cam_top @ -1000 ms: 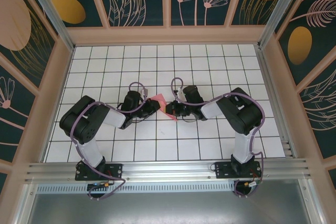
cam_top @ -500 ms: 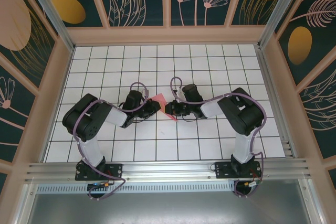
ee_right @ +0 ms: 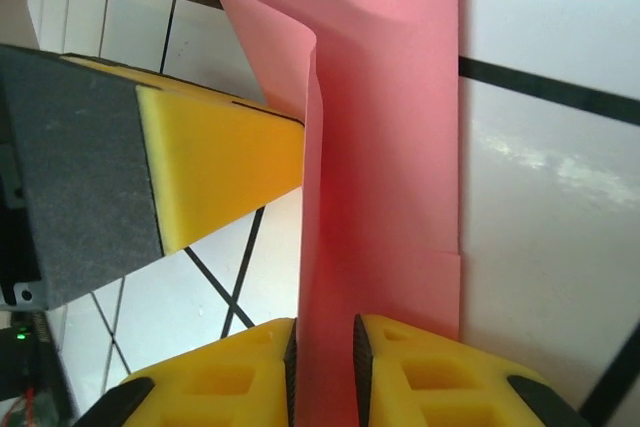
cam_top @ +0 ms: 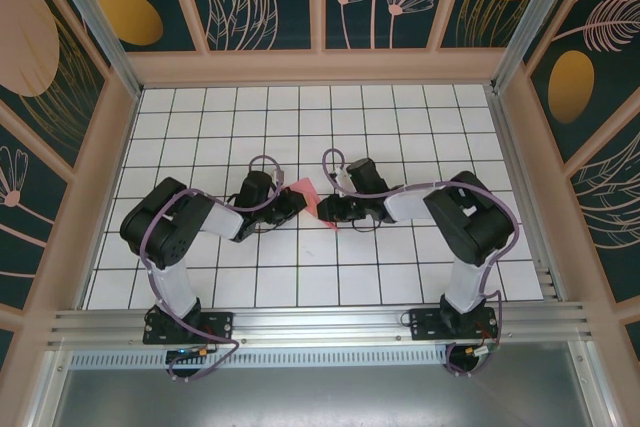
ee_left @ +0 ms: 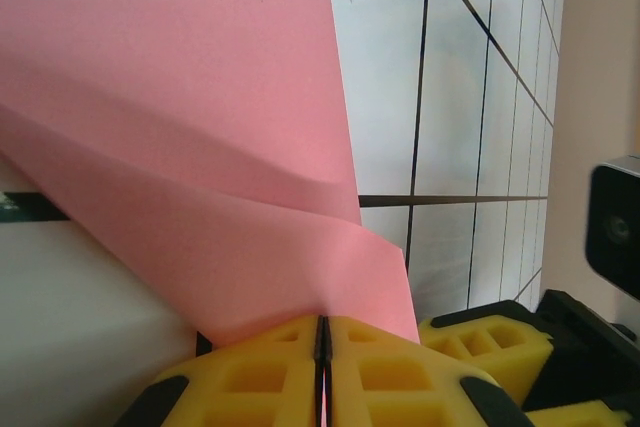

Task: Fold a paper plane with a square sheet of paper (pick it up from the middle)

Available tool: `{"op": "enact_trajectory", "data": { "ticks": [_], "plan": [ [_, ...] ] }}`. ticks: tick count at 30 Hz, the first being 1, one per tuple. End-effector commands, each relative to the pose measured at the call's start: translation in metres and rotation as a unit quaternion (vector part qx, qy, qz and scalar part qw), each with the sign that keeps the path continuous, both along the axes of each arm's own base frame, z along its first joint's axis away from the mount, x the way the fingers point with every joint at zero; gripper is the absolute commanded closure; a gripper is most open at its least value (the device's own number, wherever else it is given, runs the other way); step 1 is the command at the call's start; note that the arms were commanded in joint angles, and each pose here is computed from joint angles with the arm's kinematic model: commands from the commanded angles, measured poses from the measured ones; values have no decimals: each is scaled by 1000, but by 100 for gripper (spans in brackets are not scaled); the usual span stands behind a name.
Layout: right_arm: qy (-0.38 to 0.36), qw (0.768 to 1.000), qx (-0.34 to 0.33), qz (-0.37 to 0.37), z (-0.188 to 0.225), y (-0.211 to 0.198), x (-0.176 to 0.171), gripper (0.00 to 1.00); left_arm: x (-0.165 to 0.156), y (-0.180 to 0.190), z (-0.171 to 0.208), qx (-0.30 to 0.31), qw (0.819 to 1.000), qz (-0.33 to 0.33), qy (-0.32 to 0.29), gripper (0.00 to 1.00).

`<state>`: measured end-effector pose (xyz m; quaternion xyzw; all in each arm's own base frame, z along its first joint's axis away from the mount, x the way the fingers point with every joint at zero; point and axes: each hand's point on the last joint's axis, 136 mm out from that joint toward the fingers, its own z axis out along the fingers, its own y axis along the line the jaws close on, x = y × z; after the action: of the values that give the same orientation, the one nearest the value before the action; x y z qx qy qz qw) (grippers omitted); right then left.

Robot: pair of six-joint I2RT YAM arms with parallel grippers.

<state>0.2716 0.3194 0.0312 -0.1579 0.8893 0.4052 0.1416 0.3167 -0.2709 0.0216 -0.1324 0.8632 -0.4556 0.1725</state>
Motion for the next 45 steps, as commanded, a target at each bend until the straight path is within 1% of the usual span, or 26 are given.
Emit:
{"op": "enact_trajectory", "data": {
  "ticks": [1,5,13,22,27,31,34,36,39,45],
  "plan": [
    [-76,996,-37,28,16,1,6,74,-1,0,-12,21,1000,-7,9,87],
    [-116,990,-70,40,16,0,7,72,-1,1,-13,23,1000,-6,10,87],
    [-124,986,-94,51,5,-3,4,74,-1,1,-14,25,1000,-6,13,87],
    [-108,988,-91,67,-4,-3,-3,85,3,-1,-8,28,1000,-12,5,87],
    [-90,992,-58,61,1,-1,-3,94,9,-6,6,30,999,-23,-20,86],
    [-55,997,12,48,17,2,-2,99,12,-11,31,9,998,-34,-59,82],
    [-26,997,56,35,28,4,0,100,9,-14,47,-11,996,-42,-83,79],
    [-7,997,74,26,30,6,1,100,7,-15,51,-22,995,-45,-90,78],
    [18,996,83,10,27,6,3,100,1,-19,51,-31,994,-52,-91,78],
    [52,996,78,-15,13,3,4,100,-7,-18,35,-28,996,-50,-68,81]
  ]
}}
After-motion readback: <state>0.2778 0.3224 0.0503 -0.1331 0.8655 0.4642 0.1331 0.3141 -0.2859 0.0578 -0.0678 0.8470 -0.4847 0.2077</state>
